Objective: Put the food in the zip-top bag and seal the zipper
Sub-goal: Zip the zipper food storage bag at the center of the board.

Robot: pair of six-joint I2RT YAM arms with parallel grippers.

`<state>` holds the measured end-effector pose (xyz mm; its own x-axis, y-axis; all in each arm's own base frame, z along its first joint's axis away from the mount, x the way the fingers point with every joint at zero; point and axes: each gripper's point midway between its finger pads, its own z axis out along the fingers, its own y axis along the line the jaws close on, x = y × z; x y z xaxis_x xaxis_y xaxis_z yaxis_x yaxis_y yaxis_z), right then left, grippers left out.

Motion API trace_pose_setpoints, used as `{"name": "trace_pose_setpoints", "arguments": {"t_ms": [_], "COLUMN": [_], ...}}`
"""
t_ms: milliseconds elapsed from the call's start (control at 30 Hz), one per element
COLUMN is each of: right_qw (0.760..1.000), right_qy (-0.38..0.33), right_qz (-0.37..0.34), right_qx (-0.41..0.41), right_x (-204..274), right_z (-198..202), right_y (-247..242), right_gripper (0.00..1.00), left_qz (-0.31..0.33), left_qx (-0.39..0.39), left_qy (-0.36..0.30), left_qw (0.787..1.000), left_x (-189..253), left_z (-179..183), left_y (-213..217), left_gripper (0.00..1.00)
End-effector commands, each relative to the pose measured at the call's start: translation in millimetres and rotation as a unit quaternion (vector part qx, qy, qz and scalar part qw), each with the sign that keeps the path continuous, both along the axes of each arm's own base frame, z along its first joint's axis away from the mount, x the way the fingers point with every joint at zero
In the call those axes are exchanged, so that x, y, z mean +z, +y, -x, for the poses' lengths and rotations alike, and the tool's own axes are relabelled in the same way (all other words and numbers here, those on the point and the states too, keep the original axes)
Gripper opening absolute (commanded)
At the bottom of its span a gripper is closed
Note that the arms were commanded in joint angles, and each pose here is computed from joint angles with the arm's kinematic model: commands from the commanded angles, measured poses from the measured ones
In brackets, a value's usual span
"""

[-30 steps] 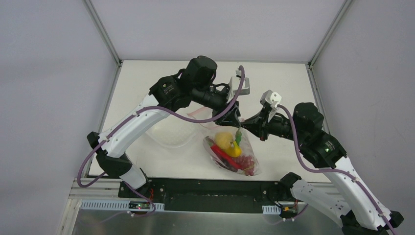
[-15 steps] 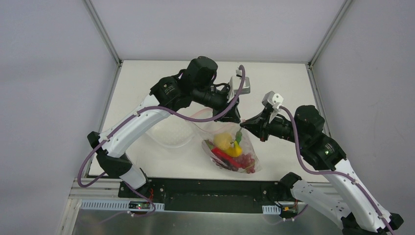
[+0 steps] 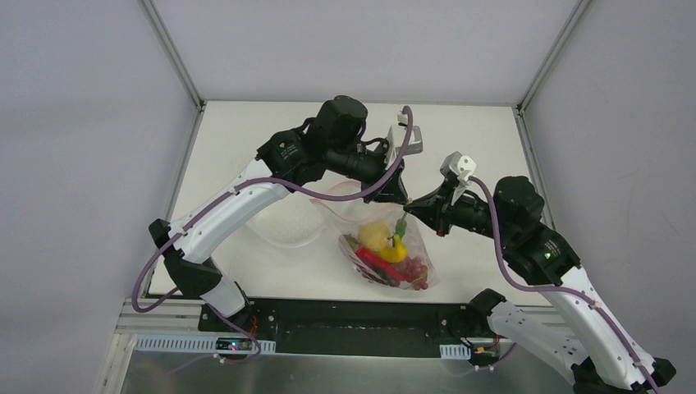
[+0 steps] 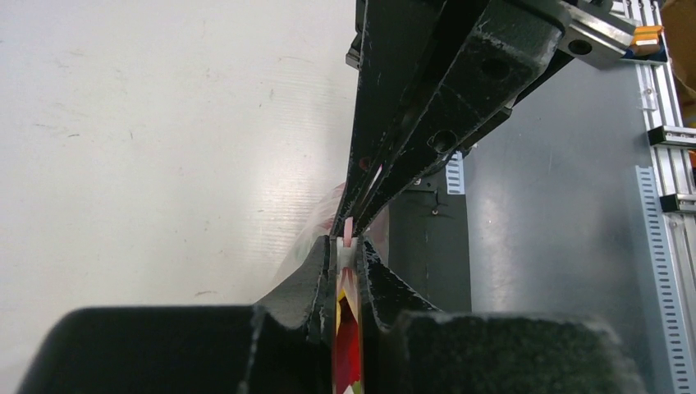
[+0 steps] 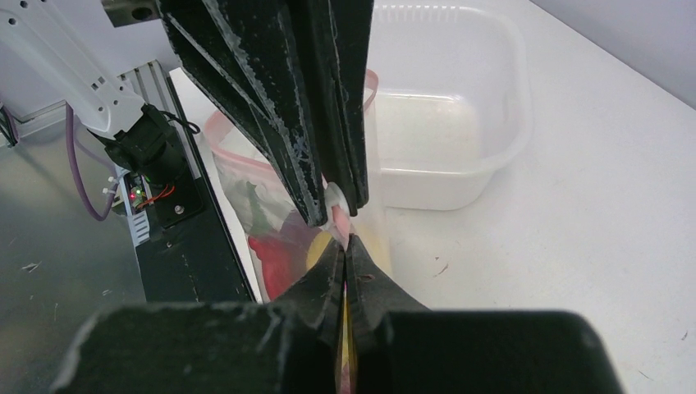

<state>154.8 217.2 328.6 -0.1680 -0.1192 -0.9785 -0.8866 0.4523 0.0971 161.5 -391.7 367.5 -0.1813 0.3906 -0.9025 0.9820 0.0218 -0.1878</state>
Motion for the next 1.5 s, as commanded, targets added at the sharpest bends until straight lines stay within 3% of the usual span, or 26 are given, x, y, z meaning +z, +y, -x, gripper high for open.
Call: {"name": "trace_pose_setpoints", "arguments": {"t_ms": [0, 467, 900, 1133, 1167, 1233, 1267, 1333, 1467], "right_qw": [0.999, 0.998, 0.996, 0.998, 0.999, 0.999, 0.999, 0.999, 0.999], "right_qy": [-0.027, -0.030, -0.032, -0.023, -0.023, -0.027, -0.029, -0.035, -0.030], "right_qz": [-0.027, -0.044, -0.047, -0.046, -0.043, -0.039, -0.039, -0.036, -0.025], "right_qx": [-0.015, -0.038, -0.065, -0.027, -0.021, -0.003, 0.005, 0.019, 0.036], "right_x": [16.3, 15.8, 11.2, 6.1, 5.7, 5.6, 6.1, 6.7, 5.7], "right_z": [-6.0, -6.3, -3.1, 5.2, 5.6, 8.2, 9.2, 9.5, 5.3], "right_y": [-1.2, -8.1, -21.5, -12.2, -10.3, -6.6, -4.3, -0.6, 7.9], "right_gripper": [0.00, 0.00, 0.00, 0.00, 0.08, 0.41, 0.52, 0.60, 0.64], "left_qz": [-0.017, -0.086, -0.110, -0.062, -0.053, -0.040, -0.039, -0.036, -0.035], "left_qx": [0.014, 0.022, 0.043, 0.030, 0.025, 0.012, 0.008, -0.001, -0.015], "left_qy": [-0.013, -0.049, -0.062, -0.057, -0.052, -0.044, -0.040, -0.033, -0.026], "left_qw": [1.000, 0.995, 0.991, 0.996, 0.997, 0.998, 0.998, 0.999, 0.999], "left_x": [-6.0, -30.5, -38.6, -19.0, -14.7, -8.7, -7.2, -4.6, -3.8], "left_z": [-1.0, -0.4, -5.6, -0.3, 1.2, 3.6, 4.2, 6.1, 9.6], "left_y": [5.9, 41.4, 66.1, 54.1, 50.4, 43.4, 41.1, 36.8, 30.8], "left_gripper": [0.02, 0.00, 0.00, 0.00, 0.00, 0.00, 0.00, 0.00, 0.00]}}
